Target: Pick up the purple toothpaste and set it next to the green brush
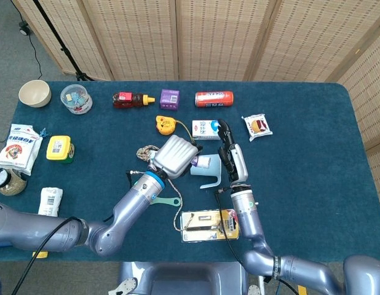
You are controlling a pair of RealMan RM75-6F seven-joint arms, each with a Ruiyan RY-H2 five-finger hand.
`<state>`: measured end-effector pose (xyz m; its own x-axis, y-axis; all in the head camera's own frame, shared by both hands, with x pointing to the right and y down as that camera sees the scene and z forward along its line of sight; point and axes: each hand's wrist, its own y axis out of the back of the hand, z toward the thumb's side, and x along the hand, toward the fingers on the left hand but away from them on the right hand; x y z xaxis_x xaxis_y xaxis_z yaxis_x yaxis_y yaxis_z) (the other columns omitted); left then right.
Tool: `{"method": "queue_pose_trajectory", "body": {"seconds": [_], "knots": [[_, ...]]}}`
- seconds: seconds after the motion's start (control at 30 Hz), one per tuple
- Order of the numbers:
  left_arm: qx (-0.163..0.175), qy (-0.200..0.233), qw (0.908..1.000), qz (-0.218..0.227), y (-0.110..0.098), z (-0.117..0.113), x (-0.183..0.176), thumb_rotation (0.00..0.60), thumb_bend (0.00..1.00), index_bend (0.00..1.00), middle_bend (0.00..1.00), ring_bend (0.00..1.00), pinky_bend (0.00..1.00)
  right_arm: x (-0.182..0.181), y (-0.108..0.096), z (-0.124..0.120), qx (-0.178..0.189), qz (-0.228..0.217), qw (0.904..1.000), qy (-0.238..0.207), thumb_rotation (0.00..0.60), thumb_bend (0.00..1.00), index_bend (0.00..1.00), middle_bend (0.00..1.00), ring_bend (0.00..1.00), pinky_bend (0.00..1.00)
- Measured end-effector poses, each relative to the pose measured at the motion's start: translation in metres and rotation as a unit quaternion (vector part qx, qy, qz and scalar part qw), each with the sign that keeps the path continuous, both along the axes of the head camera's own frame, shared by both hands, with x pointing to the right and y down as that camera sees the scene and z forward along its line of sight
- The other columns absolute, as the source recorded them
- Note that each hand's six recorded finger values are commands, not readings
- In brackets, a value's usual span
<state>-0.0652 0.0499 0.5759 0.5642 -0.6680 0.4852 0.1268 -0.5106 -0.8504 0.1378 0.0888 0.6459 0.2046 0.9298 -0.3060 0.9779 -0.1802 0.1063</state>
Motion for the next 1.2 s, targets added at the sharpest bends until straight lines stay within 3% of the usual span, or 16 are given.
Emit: {"method": "queue_pose_trajectory", "body": {"seconds": [0.57, 1.2], "knots": [[-0.004, -0.007, 1.0, -0.004, 0.002, 0.006, 0.009, 0.6, 1.0, 0.62, 0.48, 0.54, 0.58, -0.002, -0.012, 0.005, 0.01, 0.012, 0.9998, 0.015, 0.12, 0.0, 0.0, 0.0, 0.0, 0.0], [-0.011, -0.009, 0.9996, -0.026, -0.001, 0.013, 0.019, 0.6, 1.0, 0.62, 0.48, 0.54, 0.58, -0.007, -0.012, 0.003, 0.007, 0.019, 0.9998, -0.004, 0.121, 0.0, 0.0, 0.0, 0.0, 0.0]]}}
